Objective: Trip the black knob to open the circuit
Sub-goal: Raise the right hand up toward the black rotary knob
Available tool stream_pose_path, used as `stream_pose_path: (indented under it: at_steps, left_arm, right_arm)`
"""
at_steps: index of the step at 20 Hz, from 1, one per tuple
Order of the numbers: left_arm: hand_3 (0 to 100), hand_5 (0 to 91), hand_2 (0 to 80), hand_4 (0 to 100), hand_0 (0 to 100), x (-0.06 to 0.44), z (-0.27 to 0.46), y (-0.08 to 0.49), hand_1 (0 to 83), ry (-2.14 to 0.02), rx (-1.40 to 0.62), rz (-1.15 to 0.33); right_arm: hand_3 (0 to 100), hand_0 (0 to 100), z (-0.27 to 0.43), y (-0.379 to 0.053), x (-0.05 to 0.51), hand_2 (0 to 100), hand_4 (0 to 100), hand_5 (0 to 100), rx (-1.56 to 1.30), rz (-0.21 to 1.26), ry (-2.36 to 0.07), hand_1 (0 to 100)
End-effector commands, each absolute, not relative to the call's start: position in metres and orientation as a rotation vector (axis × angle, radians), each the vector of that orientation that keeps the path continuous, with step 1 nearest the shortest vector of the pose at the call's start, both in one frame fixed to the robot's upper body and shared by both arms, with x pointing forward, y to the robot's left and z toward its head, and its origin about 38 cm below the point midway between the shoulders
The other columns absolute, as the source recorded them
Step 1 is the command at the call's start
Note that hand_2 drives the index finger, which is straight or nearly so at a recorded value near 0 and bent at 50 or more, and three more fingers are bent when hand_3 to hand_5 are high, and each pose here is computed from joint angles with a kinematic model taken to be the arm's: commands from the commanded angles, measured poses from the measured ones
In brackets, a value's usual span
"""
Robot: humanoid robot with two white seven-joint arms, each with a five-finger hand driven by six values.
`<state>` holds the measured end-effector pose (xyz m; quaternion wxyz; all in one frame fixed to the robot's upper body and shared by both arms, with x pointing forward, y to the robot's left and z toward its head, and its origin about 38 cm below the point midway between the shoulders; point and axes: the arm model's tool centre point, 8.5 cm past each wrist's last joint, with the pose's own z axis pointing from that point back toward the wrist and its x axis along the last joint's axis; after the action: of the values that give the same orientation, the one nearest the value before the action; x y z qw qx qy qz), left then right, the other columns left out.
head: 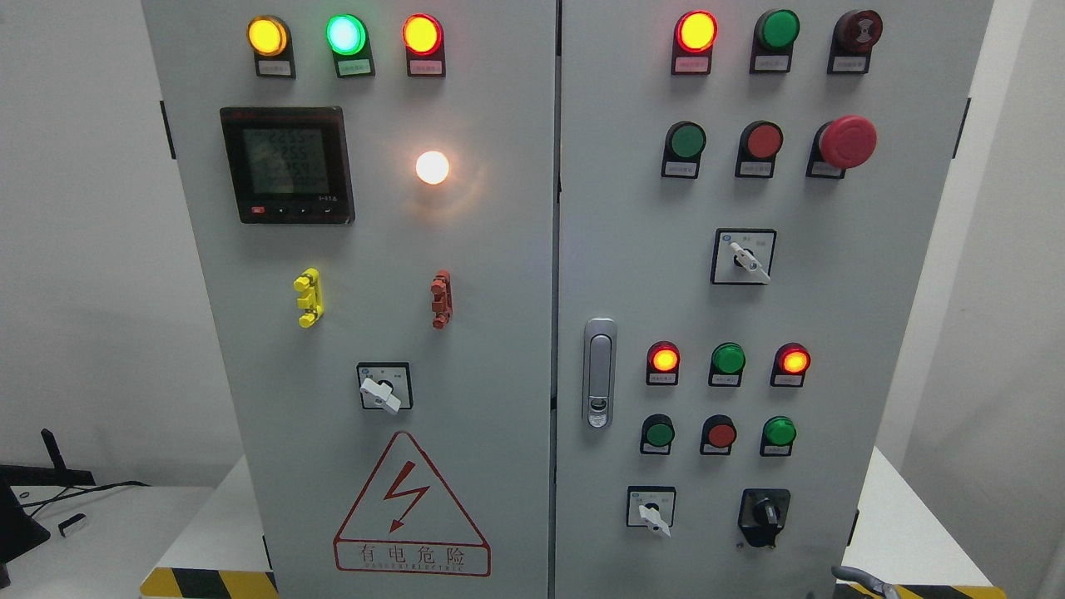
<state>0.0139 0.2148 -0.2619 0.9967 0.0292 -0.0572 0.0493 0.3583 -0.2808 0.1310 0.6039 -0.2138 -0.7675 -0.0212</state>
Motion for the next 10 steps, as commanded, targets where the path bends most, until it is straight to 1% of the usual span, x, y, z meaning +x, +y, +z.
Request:
stream_pose_path:
  at_steps: [1,5,10]
  left_arm:
    - [0,0.0,0.0,0,12,0.014,-0.262,0.215,38.9,-0.114,0.059,0.103]
    - [0,0.0,0.0,0,12,0.014,-0.262,0.215,38.9,-0.114,0.059,0.103]
    - [0,0.0,0.0,0,12,0.014,-0.262,0.216,38.9,-0.114,0.06,0.103]
  right_arm:
    - [77,32,0.134,-0.275,0.376,37,93,100,-0.467,-0.063,-1.772,62]
    - [78,29,0.136,-0.275,0.378,39,93,100,-0.465,-0.065,-1.778,65]
    - [79,31,0.136,-0.261,0.38,39,93,100,-0.431,-0.046,-1.79,65]
